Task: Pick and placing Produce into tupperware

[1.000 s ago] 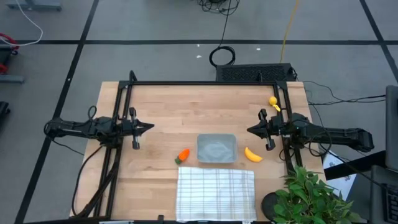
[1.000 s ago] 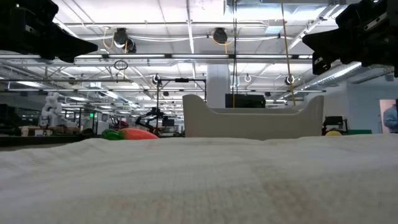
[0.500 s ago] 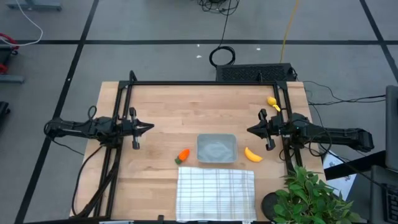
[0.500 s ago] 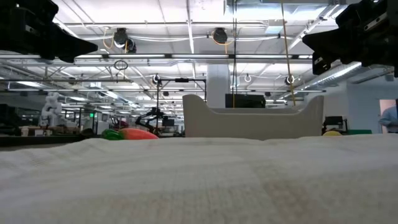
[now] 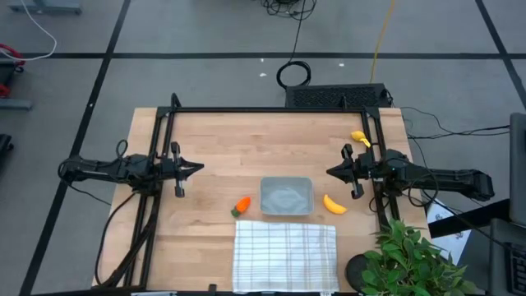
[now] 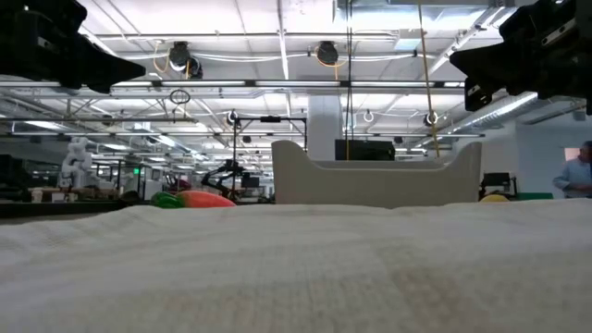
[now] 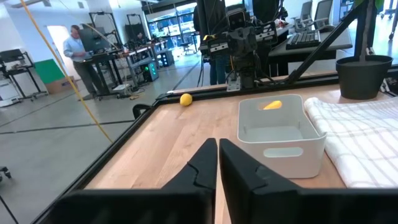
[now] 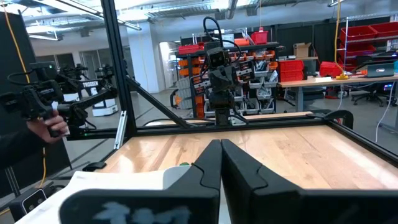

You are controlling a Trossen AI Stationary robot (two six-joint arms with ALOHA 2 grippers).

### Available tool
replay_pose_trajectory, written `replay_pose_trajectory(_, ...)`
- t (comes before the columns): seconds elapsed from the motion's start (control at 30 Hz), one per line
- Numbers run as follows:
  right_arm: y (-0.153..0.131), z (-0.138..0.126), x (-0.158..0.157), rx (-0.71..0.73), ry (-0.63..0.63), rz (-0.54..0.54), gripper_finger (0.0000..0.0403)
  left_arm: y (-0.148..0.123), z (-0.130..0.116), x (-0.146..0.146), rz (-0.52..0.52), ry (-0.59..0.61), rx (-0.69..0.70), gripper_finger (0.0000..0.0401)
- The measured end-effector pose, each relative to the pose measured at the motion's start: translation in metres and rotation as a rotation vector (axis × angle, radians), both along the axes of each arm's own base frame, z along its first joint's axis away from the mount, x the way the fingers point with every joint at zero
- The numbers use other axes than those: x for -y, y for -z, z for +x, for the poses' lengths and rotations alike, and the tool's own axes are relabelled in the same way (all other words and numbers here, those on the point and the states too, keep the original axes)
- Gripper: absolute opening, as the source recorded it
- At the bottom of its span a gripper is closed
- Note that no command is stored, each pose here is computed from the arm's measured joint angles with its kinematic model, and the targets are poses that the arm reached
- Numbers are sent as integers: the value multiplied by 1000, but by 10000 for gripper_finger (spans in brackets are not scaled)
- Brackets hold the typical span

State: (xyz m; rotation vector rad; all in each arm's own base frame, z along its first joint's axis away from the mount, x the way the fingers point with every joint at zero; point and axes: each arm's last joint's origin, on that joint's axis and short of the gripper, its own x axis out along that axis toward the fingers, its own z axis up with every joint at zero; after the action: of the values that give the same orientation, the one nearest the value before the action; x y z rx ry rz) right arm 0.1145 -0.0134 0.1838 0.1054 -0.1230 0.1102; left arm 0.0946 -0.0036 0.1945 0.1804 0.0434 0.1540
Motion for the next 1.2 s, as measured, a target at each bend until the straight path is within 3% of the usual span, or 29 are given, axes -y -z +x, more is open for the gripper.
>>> replay_pose_trajectory(0.53,0,0,0,0,0,0,0,-3,0,0,-82,-1,40,2)
replay_pose_trajectory(0.7,0,0,0,0,-1,0,0,-7,0,0,-89,0,81,15)
replay_pose_trajectory(0.97,0,0,0,3,4,-30,0,-11,0,-1,-189,-29,142,4)
replay_pose_trajectory(1.2,0,0,0,6,7,-55,0,-6,5,-1,-257,-41,100,2)
